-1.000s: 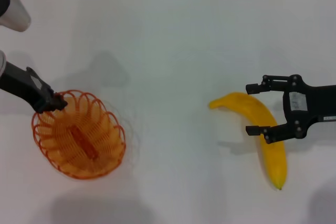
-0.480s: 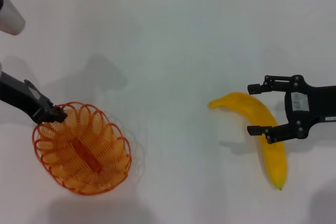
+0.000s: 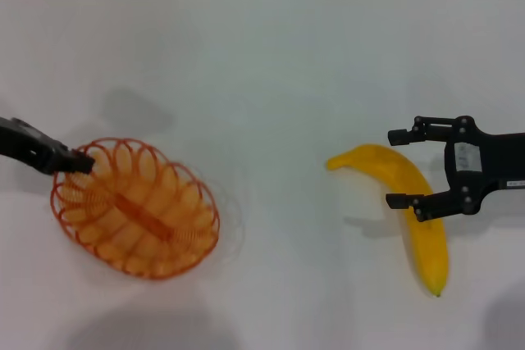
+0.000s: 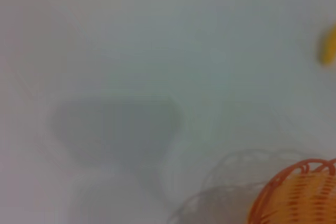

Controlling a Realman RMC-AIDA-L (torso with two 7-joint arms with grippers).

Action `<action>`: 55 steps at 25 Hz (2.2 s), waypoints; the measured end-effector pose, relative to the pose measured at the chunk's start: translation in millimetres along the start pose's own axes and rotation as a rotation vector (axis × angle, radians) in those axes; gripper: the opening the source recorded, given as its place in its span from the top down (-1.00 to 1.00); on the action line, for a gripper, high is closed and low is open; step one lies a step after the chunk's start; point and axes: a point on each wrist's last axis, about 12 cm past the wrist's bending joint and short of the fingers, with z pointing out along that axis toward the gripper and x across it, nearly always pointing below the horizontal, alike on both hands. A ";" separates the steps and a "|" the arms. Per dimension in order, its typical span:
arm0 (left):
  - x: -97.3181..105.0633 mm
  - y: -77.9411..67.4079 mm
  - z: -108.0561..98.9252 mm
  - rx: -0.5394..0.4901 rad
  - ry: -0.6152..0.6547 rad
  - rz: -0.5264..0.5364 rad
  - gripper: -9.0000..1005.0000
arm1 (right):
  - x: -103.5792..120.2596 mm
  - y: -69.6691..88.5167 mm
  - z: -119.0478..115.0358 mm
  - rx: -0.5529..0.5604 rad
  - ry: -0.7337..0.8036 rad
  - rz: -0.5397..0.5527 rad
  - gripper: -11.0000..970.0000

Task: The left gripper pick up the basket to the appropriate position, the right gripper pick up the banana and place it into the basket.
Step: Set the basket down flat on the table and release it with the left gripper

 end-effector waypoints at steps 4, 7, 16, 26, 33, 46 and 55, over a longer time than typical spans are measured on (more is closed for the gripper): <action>4.7 2.0 -3.0 0.010 -0.070 -0.087 0.81 | -0.3 -0.3 -0.1 0.002 -0.002 -0.001 -0.79; 6.4 1.3 -0.9 0.035 -0.132 -0.149 0.81 | -0.5 -0.3 -0.2 0.003 -0.004 -0.001 -0.78; -5.7 3.9 18.0 0.043 -0.167 -0.342 0.81 | -2.6 -1.8 1.9 -0.001 -0.008 -0.006 -0.78; -18.5 -12.6 43.8 0.139 -0.060 -0.488 0.79 | -3.6 -2.2 2.2 -0.004 -0.011 -0.009 -0.78; -15.5 -21.4 61.3 0.168 0.003 -0.538 0.76 | -4.6 -3.1 3.4 -0.003 -0.013 -0.011 -0.77; -26.0 -31.4 83.6 0.193 0.015 -0.531 0.70 | -7.3 -5.3 6.7 -0.005 -0.016 -0.019 -0.77; -20.8 -34.8 88.0 0.216 0.031 -0.547 0.65 | -7.3 -5.3 6.9 -0.005 -0.016 -0.019 -0.76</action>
